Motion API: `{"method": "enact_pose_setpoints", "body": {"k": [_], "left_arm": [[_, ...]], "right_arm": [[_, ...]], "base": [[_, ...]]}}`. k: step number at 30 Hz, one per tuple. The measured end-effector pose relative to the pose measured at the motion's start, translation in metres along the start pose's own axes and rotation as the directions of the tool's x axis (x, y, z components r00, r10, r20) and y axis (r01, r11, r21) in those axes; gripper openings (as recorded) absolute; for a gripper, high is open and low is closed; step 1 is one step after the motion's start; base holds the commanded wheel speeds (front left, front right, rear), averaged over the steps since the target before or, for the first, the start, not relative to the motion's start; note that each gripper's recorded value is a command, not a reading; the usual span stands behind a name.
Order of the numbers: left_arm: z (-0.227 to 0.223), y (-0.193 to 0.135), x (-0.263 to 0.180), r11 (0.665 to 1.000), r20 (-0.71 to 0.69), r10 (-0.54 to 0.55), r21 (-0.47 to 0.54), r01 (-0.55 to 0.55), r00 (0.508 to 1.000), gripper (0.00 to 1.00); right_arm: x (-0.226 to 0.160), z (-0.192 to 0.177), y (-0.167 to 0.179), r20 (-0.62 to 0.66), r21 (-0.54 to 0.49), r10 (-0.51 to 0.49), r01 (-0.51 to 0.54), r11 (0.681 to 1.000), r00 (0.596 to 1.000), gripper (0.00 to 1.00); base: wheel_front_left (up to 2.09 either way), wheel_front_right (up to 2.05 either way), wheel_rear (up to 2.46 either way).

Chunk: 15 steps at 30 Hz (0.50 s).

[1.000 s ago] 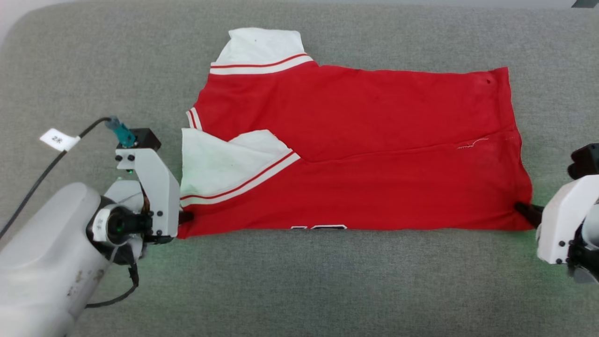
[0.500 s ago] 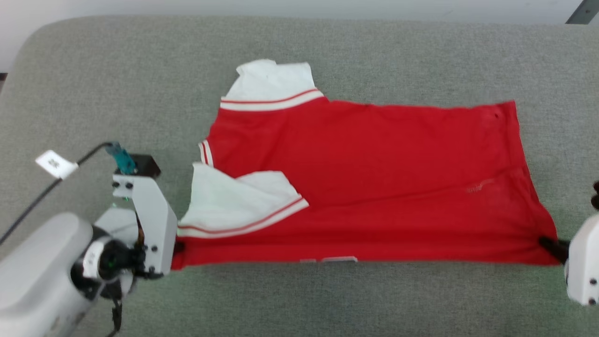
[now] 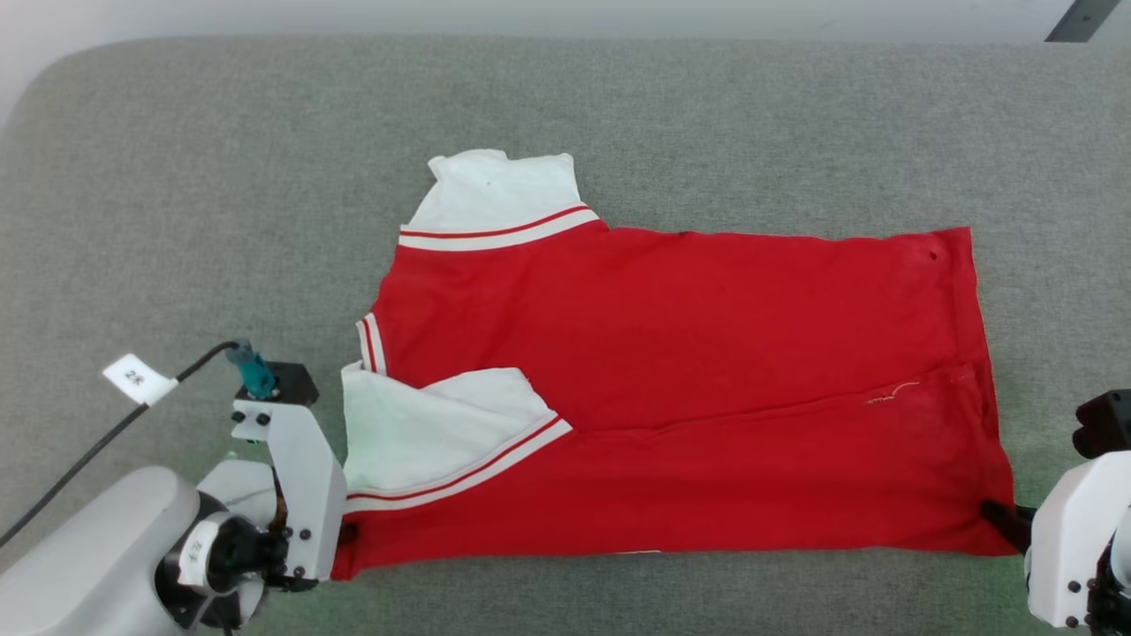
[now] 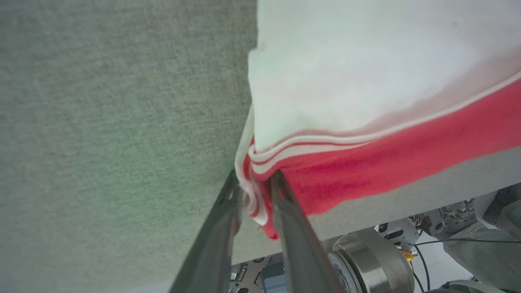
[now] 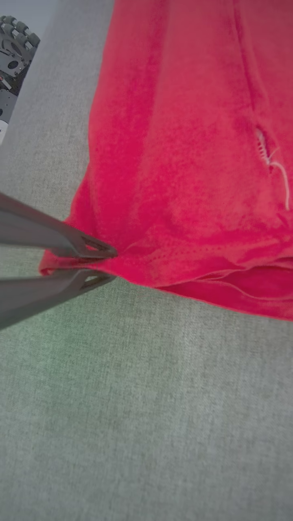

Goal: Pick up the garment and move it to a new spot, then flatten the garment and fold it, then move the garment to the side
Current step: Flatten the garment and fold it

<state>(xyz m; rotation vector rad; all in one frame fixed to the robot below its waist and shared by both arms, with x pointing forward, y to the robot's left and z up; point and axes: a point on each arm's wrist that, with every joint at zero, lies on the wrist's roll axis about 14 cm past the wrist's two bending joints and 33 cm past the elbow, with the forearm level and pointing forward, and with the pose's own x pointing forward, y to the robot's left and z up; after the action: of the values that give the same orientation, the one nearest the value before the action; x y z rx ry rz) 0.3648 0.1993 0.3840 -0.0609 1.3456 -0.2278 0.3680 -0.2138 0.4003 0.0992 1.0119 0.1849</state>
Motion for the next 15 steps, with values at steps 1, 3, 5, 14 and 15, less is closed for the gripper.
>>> {"method": "enact_pose_setpoints", "body": {"k": [1, 3, 5, 14, 15], "left_arm": [[0.001, 0.001, 0.001, 1.000, 0.002, 0.001, 0.002, -0.001, 1.000, 0.82], [0.005, 0.002, -0.001, 1.000, 0.012, 0.008, 0.008, -0.008, 1.000, 1.00], [0.009, 0.005, -0.005, 1.000, 0.018, 0.015, 0.012, -0.015, 1.000, 1.00], [0.091, 0.014, -0.051, 0.993, 0.248, 0.056, 0.088, -0.080, 0.967, 1.00], [0.101, 0.013, -0.055, 0.990, 0.276, 0.056, 0.107, -0.088, 0.960, 1.00]], "right_arm": [[0.001, 0.000, 0.000, 0.000, 0.000, 0.002, -0.002, 1.000, 1.000, 1.00], [0.001, 0.004, 0.001, 0.019, 0.001, 0.007, -0.007, 1.000, 1.000, 1.00], [-0.001, 0.011, 0.002, 0.043, 0.000, 0.014, -0.014, 1.000, 0.999, 1.00], [-0.019, 0.067, 0.006, 0.299, -0.006, 0.020, -0.019, 1.000, 0.954, 1.00], [-0.022, 0.075, 0.005, 0.339, -0.004, 0.014, -0.013, 1.000, 0.941, 1.00]], "base": [[0.00, 0.00, 0.00], [0.00, 0.00, 0.00], [0.00, 0.00, 0.00], [0.00, 0.00, 0.00], [0.00, 0.00, 0.00]]}}
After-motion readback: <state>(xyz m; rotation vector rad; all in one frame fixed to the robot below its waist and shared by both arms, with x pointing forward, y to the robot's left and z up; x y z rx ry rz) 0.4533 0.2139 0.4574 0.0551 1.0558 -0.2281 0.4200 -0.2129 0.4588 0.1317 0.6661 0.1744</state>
